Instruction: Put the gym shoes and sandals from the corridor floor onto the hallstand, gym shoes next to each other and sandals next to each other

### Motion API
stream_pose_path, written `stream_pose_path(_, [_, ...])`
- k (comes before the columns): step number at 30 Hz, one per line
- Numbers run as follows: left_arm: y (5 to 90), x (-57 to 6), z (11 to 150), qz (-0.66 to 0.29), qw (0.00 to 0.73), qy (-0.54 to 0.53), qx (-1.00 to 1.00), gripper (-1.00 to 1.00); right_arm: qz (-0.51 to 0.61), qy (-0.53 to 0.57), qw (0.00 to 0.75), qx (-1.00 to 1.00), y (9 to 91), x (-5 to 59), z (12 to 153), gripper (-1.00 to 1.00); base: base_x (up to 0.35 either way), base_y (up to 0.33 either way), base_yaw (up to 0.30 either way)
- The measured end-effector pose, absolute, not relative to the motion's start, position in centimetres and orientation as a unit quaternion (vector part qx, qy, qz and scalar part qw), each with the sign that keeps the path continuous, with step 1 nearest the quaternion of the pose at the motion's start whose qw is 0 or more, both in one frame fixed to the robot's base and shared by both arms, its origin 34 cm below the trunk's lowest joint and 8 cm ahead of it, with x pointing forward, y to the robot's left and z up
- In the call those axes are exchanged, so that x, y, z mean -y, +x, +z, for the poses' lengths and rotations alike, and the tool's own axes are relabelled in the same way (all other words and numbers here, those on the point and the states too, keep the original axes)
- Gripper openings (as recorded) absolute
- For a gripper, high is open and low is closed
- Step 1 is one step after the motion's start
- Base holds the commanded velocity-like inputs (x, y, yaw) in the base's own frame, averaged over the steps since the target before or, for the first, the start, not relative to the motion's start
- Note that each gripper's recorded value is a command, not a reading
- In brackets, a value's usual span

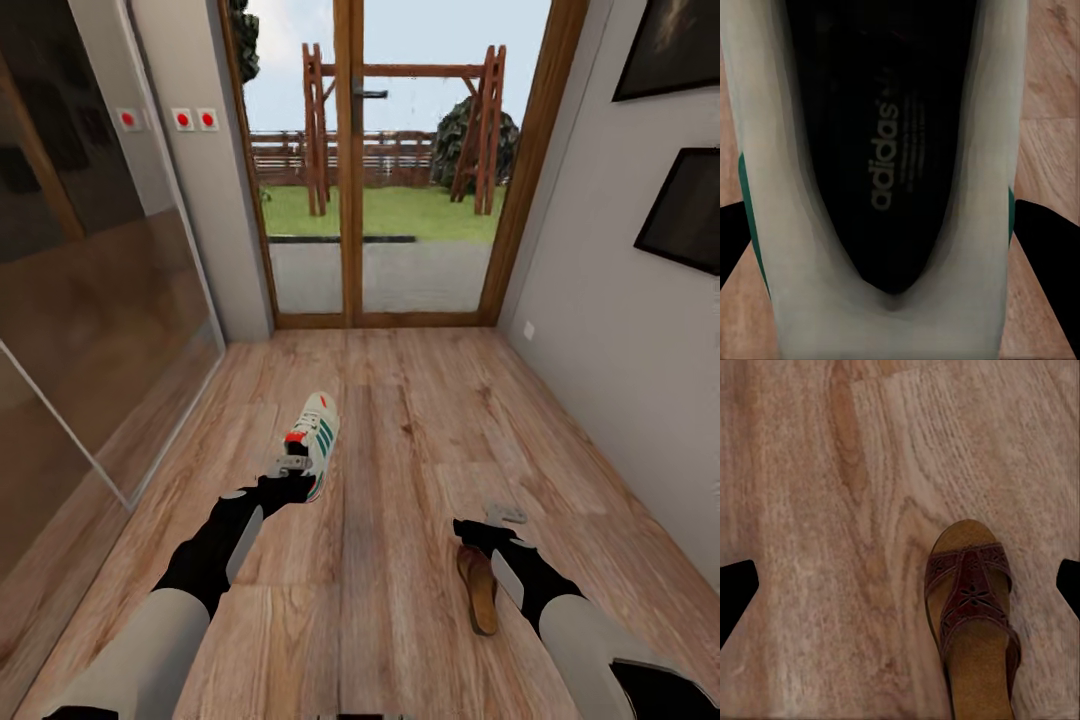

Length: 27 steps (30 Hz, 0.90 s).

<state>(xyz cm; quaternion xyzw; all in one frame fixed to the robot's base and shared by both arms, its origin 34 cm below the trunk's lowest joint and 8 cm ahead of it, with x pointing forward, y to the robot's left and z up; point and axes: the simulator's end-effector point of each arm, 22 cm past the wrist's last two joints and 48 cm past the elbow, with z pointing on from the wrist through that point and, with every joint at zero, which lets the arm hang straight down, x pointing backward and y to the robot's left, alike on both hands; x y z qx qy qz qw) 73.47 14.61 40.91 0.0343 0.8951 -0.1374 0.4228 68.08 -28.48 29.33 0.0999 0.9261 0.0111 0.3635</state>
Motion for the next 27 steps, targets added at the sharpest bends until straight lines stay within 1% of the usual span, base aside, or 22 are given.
stream_pose_path(7, [73.1, -14.6, 38.3, -0.138, 0.406, 0.032, -0.903, -1.00, 0.009, 0.099, 0.346, -0.933, 67.2, 28.5, 27.0, 1.00, 0.000, 0.000, -0.148])
stream_pose_path(20, [72.3, -14.6, 34.5, -0.139, 0.379, 0.028, -0.914, -1.00, 0.005, 0.094, 0.319, -0.943, 65.8, 28.3, 23.5, 1.00, 0.000, 0.000, -0.010])
stream_pose_path(27, [72.2, -14.6, 34.3, -0.139, 0.378, 0.027, -0.915, -1.00, 0.005, 0.095, 0.317, -0.944, 65.7, 28.3, 23.2, 1.00, 0.000, 0.000, 0.000])
